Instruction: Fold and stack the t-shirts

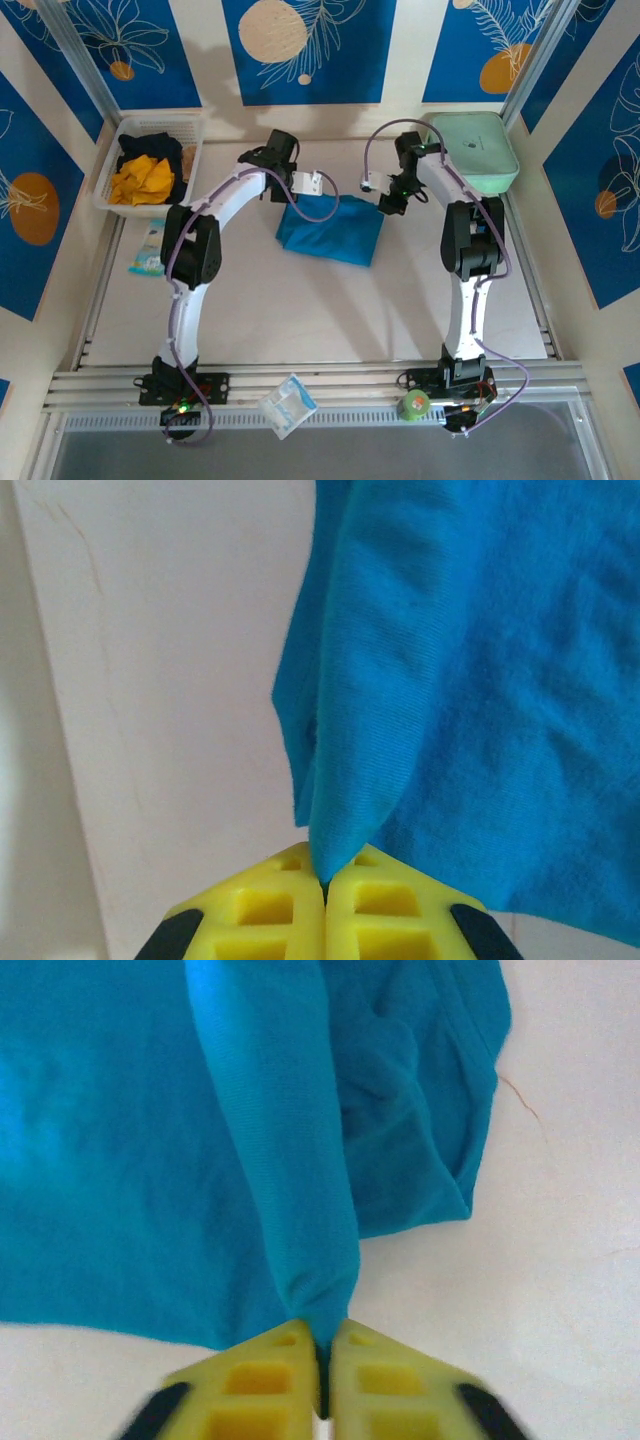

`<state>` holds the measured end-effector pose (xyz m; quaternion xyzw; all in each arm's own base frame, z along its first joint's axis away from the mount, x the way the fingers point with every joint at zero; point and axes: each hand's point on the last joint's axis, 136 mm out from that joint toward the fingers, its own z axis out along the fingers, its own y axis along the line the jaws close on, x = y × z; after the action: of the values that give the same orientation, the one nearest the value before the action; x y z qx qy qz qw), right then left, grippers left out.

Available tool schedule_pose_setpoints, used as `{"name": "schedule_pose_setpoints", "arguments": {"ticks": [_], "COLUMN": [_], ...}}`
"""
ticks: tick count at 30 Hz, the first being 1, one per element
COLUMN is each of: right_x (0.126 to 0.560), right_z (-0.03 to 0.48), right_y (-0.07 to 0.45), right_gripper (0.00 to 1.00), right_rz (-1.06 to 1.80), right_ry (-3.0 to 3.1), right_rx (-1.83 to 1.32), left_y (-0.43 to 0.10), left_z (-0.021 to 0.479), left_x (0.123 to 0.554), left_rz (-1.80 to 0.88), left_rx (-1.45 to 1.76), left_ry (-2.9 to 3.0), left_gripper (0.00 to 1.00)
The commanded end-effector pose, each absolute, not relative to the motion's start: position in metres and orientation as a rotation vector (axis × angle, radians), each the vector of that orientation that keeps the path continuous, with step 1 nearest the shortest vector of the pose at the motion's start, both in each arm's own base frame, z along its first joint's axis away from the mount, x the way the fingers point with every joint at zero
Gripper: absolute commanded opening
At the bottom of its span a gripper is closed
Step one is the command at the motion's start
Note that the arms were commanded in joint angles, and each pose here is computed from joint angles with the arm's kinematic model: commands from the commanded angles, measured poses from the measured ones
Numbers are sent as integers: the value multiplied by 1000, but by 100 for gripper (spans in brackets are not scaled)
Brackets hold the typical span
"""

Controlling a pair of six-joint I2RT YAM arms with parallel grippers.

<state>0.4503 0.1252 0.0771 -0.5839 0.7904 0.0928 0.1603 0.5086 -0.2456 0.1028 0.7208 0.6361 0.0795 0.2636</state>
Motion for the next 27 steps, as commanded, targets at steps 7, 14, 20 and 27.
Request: {"name": "schedule_pose_setpoints", "arguments": {"ticks": [7, 14, 20, 27], "right_x": [499, 522, 516, 443], "right_z": [71, 128, 194, 195], "right_y": [131, 122, 81, 101], "right_gripper": [45, 57, 61, 61], "right_rz": [309, 323, 407, 650], "right_ry": [2308, 2350, 2566, 2697], "right_rx": [-1277, -919, -237, 104], "left_y": [-238, -218, -189, -160], "left_z": [105, 191, 272, 291], "left_x": [556, 593, 577, 510], "left_rz": [279, 362, 334, 123], "left_rx": [1623, 1152, 822, 532], "left_ry": [1760, 1765, 1781, 2098], "left_gripper": [62, 76, 83, 96]}}
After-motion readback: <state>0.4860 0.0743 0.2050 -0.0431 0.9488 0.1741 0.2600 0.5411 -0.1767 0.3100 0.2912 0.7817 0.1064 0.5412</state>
